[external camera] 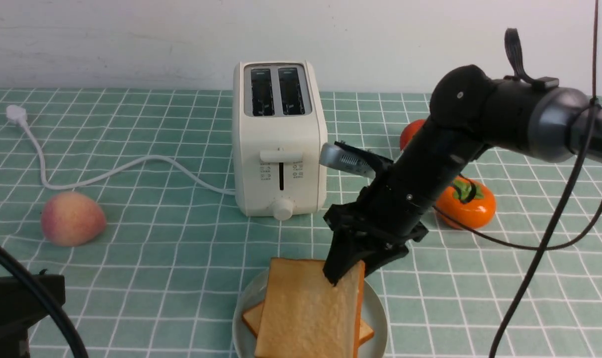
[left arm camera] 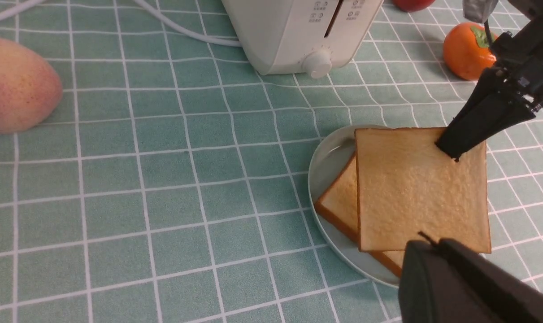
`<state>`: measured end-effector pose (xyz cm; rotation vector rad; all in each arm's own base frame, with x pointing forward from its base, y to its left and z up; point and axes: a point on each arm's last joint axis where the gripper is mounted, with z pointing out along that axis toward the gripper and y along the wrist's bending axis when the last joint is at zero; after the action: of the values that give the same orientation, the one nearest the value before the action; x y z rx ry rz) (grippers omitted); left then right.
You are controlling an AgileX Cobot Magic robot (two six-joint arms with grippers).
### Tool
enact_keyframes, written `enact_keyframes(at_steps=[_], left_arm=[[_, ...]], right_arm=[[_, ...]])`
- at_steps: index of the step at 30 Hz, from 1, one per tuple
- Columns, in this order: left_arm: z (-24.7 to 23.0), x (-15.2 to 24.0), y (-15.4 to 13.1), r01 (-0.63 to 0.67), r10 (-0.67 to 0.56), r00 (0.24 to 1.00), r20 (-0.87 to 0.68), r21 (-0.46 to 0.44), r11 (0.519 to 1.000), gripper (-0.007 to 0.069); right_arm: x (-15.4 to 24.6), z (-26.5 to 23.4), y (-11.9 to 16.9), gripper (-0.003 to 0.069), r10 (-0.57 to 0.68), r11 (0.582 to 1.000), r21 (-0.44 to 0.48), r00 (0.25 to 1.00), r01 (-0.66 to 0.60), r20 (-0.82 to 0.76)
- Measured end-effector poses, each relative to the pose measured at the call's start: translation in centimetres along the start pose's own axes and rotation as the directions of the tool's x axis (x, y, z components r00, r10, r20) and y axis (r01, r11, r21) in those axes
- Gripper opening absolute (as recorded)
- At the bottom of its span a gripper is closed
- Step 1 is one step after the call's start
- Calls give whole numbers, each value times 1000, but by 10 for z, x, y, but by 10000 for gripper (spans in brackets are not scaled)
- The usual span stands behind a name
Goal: Take toasted bread from bread machine on blue coffee table place on plate.
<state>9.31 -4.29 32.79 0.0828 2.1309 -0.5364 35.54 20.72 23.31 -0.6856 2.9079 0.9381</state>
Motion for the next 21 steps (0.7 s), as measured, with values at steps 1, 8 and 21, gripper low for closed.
enact_keyframes(at_steps=[1,8,21], left_arm=[[0,0,0,0,0,1000,0,0,1000,-14],[0,1,0,1,-1,1000,-10,0,1000,-14],[0,-4,-1,6,-6,999,41,8,1000,-14]], right_arm=[[-2,-5,1,407,-12,1000,24,1000,12,12],[12,-85,33,382,-72,969,246,982,27,176],[242,-264,116,-18,-341,849,513,611,-127,715]])
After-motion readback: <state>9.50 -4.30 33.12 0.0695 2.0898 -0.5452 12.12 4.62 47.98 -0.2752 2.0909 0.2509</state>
